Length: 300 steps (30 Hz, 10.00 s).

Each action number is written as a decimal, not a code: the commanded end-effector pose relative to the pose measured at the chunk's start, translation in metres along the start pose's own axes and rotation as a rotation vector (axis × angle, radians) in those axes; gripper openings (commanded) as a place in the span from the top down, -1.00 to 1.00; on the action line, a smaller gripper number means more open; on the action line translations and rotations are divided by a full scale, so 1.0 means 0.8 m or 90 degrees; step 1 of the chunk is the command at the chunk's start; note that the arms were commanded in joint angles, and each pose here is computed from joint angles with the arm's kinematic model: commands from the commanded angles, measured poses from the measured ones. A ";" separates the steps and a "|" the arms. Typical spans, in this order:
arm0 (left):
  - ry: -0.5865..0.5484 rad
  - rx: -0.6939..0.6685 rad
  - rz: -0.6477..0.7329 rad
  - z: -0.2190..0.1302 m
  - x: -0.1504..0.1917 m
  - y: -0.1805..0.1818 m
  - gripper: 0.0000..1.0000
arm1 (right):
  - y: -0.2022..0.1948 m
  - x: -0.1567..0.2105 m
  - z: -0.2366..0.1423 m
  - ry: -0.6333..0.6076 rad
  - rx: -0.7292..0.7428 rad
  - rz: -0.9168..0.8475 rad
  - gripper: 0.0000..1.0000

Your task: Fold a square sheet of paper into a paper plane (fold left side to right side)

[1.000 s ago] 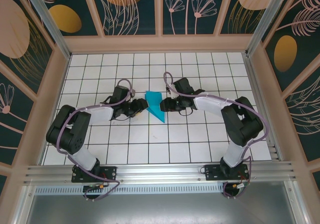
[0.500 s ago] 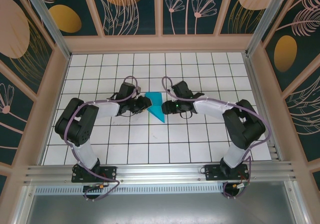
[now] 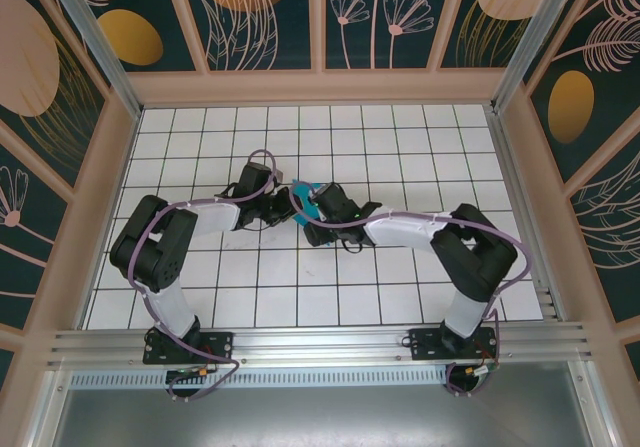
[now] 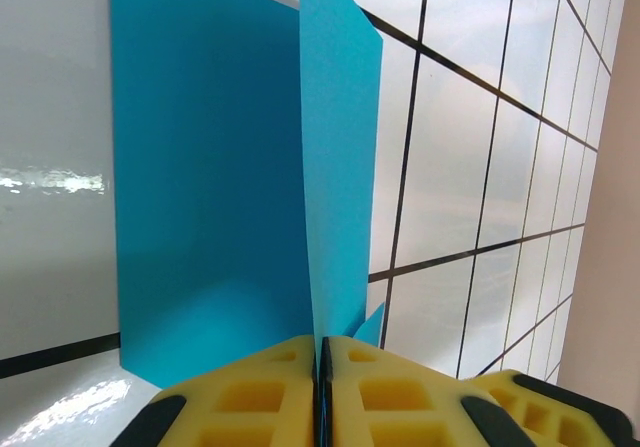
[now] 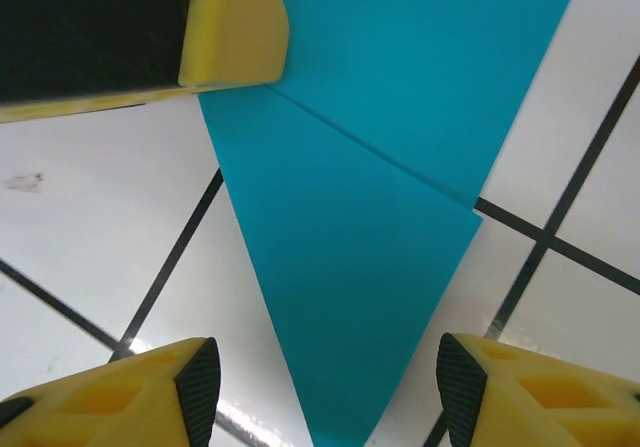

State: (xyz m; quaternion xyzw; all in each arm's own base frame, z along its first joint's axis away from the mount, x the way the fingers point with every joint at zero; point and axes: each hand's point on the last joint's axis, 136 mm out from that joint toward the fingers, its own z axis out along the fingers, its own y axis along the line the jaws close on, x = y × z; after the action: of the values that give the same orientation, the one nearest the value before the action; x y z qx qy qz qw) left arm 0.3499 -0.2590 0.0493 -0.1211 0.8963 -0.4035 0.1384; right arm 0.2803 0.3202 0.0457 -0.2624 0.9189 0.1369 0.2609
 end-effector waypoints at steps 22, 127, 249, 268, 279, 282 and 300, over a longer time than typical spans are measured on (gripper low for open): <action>-0.002 0.015 0.015 -0.009 -0.006 -0.026 0.72 | 0.002 -0.006 0.033 -0.001 0.050 -0.033 0.17; 0.052 -0.149 0.006 0.048 0.017 0.068 0.06 | -0.003 -0.013 0.013 -0.012 -0.287 0.193 0.72; 0.063 0.022 0.048 0.044 -0.010 -0.044 0.40 | -0.077 0.016 0.090 0.144 -0.206 0.297 0.87; 0.066 -0.108 0.013 0.071 0.000 0.039 0.43 | -0.071 -0.009 0.081 0.113 -0.226 0.283 0.81; 0.068 -0.142 -0.014 0.071 0.018 0.073 0.47 | -0.087 -0.077 0.004 -0.008 -0.249 0.288 0.29; 0.065 -0.140 -0.012 0.071 0.016 0.071 0.47 | -0.081 -0.074 -0.018 -0.018 -0.262 0.285 0.25; 0.066 -0.136 -0.007 0.070 0.015 0.068 0.47 | 0.021 -0.023 -0.001 0.077 -0.392 0.254 0.53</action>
State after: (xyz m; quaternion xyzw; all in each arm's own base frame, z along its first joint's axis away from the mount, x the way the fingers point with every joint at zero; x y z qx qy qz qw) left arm 0.3743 -0.2898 0.0191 -0.0919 0.9126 -0.3827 0.1105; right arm 0.2808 0.3350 0.0568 -0.1433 0.8860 0.4330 0.0834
